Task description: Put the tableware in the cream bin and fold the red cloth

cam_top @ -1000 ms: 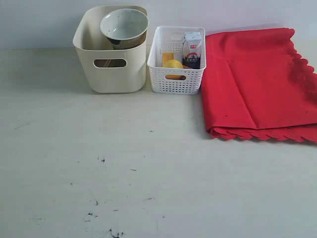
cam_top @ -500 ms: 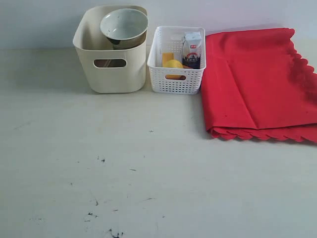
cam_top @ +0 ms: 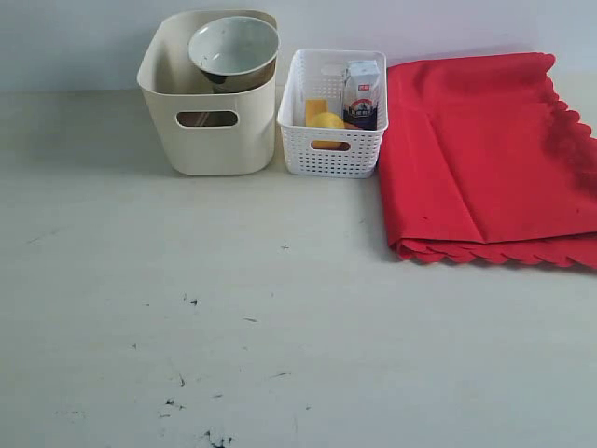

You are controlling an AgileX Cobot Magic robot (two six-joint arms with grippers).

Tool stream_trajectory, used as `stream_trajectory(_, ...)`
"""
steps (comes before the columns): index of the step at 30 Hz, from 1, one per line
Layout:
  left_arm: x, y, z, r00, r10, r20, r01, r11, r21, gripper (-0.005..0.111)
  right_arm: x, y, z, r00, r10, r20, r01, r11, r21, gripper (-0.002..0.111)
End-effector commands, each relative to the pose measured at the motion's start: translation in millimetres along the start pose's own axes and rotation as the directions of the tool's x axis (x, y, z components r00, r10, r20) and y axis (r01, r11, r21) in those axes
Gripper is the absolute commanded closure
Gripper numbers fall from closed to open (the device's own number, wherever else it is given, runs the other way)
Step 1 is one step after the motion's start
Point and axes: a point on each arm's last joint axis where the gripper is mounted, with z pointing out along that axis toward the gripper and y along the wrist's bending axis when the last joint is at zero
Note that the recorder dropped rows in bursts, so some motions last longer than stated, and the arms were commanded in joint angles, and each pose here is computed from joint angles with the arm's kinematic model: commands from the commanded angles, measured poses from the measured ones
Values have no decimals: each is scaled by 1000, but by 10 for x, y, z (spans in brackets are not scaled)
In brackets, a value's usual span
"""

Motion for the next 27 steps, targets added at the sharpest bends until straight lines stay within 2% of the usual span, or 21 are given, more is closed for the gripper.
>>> stream_trajectory(1,24,0,1,1000,1,-1,-1,1000,-1,107,14,2,1,1000,2,-2,-2,1000,-4,108)
stream_trajectory(8,183,-3,-19,1000,-4,-18,4,1000,-4,107,14,4,1,1000,3,-2,-3,1000,-5,108)
stream_trajectory(11,302,19,-38,999,-26,24,27,999,-41,107,14,4,1,1000,3,-2,-3,1000,-5,108)
stream_trajectory(14,441,55,-56,995,-32,95,42,994,-101,107,14,4,1,1000,3,-2,-3,1000,-5,108)
stream_trajectory(20,764,115,-87,986,-60,156,94,972,-215,107,14,4,1,1000,3,-2,-3,1000,-5,108)
stream_trajectory(27,1025,172,-172,977,-81,196,148,921,-360,107,14,4,1,1000,3,-2,-3,1000,-5,108)
